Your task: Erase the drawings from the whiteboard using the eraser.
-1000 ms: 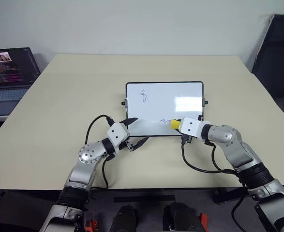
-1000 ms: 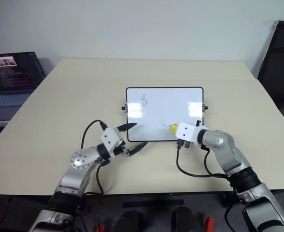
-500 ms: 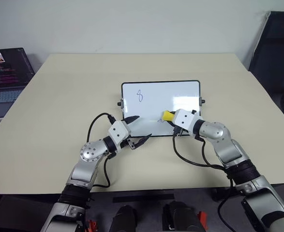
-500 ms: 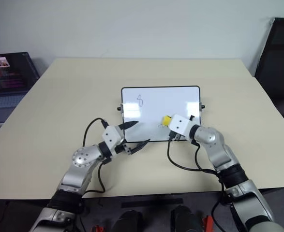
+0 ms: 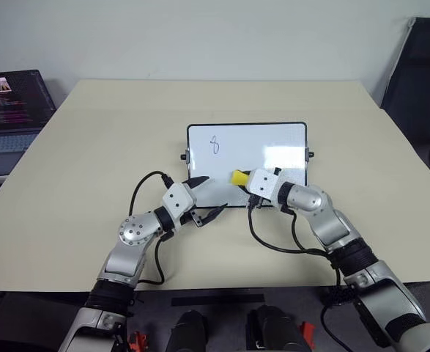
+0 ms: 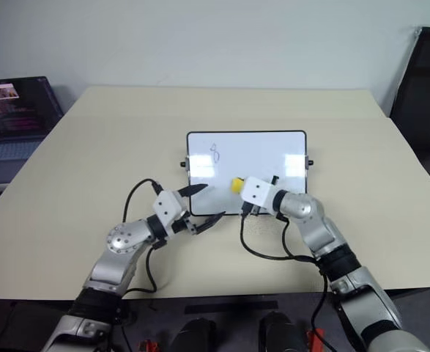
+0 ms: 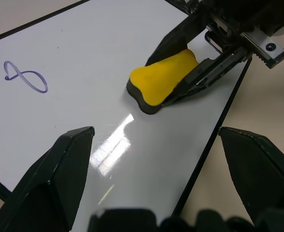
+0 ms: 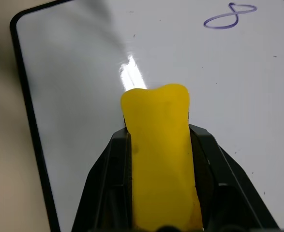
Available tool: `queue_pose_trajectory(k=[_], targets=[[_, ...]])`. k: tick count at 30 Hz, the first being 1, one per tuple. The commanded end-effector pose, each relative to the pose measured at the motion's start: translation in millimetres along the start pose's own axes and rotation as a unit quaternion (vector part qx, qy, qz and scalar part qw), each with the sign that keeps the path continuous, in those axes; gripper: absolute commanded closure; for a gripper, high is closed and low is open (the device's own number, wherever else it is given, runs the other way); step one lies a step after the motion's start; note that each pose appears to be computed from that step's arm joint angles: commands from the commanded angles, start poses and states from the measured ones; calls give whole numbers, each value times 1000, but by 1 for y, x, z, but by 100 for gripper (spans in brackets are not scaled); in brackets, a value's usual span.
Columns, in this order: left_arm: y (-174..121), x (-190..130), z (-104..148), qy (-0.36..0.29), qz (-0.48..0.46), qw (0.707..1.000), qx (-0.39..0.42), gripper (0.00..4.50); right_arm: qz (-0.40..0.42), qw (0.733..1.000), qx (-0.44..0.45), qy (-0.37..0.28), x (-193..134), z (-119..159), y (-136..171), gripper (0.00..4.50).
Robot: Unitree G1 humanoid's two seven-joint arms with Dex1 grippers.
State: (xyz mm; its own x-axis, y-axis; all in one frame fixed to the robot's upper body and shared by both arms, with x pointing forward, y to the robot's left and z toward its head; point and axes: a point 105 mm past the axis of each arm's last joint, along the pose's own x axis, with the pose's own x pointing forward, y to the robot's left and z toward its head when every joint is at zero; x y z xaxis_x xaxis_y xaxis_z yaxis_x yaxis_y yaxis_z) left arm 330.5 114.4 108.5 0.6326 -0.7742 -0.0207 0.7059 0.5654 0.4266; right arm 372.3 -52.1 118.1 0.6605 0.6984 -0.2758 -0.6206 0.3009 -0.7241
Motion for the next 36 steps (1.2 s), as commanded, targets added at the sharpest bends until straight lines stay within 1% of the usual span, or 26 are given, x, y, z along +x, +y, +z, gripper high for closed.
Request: queue_pose_trajectory(k=[1, 6, 10, 19, 24, 29, 32, 34, 36], targets=[[7, -3, 8, -12, 8, 1000, 16, 0, 13, 997, -18, 76, -10, -32, 0, 329], [7, -2, 7, -12, 4, 1000, 18, 0, -17, 995, 0, 101, -22, -45, -13, 329], [8, -2, 6, -11, 1, 1000, 19, 0, -25, 993, 6, 116, -30, -52, -16, 329], [6, 2, 5, -16, -6, 1000, 20, 0, -9, 987, 11, 158, -56, -75, -1, 329], [4, 3, 6, -19, -8, 1000, 21, 0, -19, 985, 12, 170, -67, -83, -4, 329], [6, 4, 9, -21, -8, 1000, 22, 0, -46, 988, 19, 145, -63, -71, -15, 329], [7, 5, 9, -21, -8, 1000, 22, 0, -61, 990, 31, 126, -59, -62, -16, 329], [7, 5, 9, -21, -7, 1000, 21, 0, -80, 991, 56, 91, -54, -48, -15, 329], [8, 6, 10, -24, -4, 999, 21, 0, -110, 990, 79, 38, -52, -28, -22, 329]])
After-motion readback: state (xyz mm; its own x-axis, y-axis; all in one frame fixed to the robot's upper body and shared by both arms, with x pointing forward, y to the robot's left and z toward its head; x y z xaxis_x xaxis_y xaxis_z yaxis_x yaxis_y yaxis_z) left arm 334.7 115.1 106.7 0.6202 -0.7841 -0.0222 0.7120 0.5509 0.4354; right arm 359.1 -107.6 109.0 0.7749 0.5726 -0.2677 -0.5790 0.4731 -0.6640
